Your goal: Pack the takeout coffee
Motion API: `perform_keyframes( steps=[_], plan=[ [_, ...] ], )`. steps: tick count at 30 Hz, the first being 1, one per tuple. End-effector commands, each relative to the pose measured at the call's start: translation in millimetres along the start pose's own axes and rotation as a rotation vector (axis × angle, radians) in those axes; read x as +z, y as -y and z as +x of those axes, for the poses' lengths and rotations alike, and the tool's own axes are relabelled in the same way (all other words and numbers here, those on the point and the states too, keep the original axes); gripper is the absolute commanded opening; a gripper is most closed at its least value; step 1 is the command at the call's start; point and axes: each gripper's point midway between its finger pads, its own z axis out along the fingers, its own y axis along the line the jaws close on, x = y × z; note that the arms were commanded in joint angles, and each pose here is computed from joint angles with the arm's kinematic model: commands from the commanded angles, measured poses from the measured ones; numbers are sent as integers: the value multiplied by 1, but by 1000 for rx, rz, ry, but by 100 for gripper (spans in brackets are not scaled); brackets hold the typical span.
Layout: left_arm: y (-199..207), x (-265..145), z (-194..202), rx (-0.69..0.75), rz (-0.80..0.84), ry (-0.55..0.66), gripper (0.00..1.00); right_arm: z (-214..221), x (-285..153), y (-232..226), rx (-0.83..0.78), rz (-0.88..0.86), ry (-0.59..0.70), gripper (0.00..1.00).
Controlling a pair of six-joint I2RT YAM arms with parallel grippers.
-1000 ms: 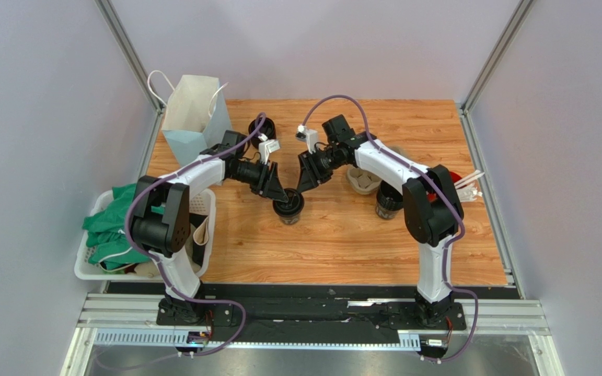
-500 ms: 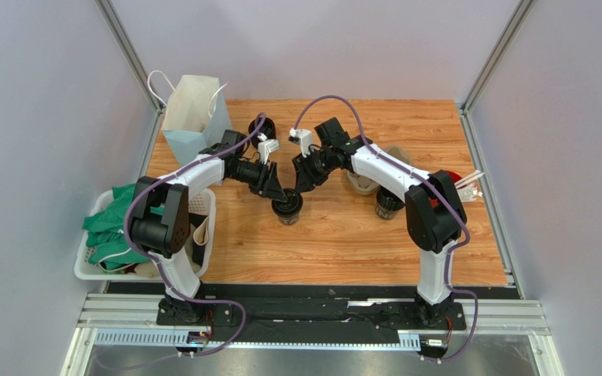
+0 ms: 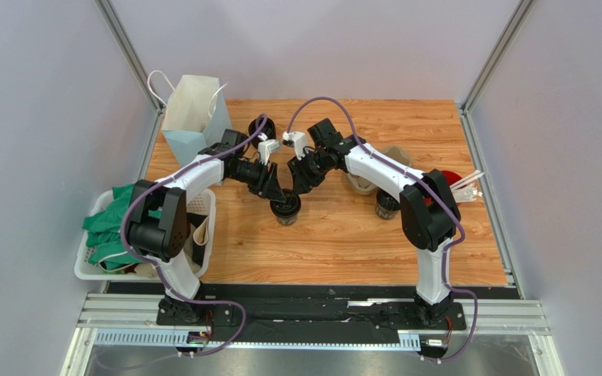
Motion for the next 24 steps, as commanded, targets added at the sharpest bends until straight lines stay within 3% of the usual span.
perform_keyframes(
  steps=[1, 10, 20, 24],
  plan=[
    [-33, 9, 30, 63, -141, -97, 50, 86, 30, 5, -4, 57, -288, 42],
    [-33, 10, 32, 57, -143, -101, 49, 23, -20, -5, -37, 34, -96, 48],
    [-34, 9, 30, 57, -149, -99, 48, 10, -41, -29, 60, -162, -16, 58],
    [-34, 9, 31, 56, -149, -99, 48, 5, -40, -19, 78, -112, -8, 58]
  ],
)
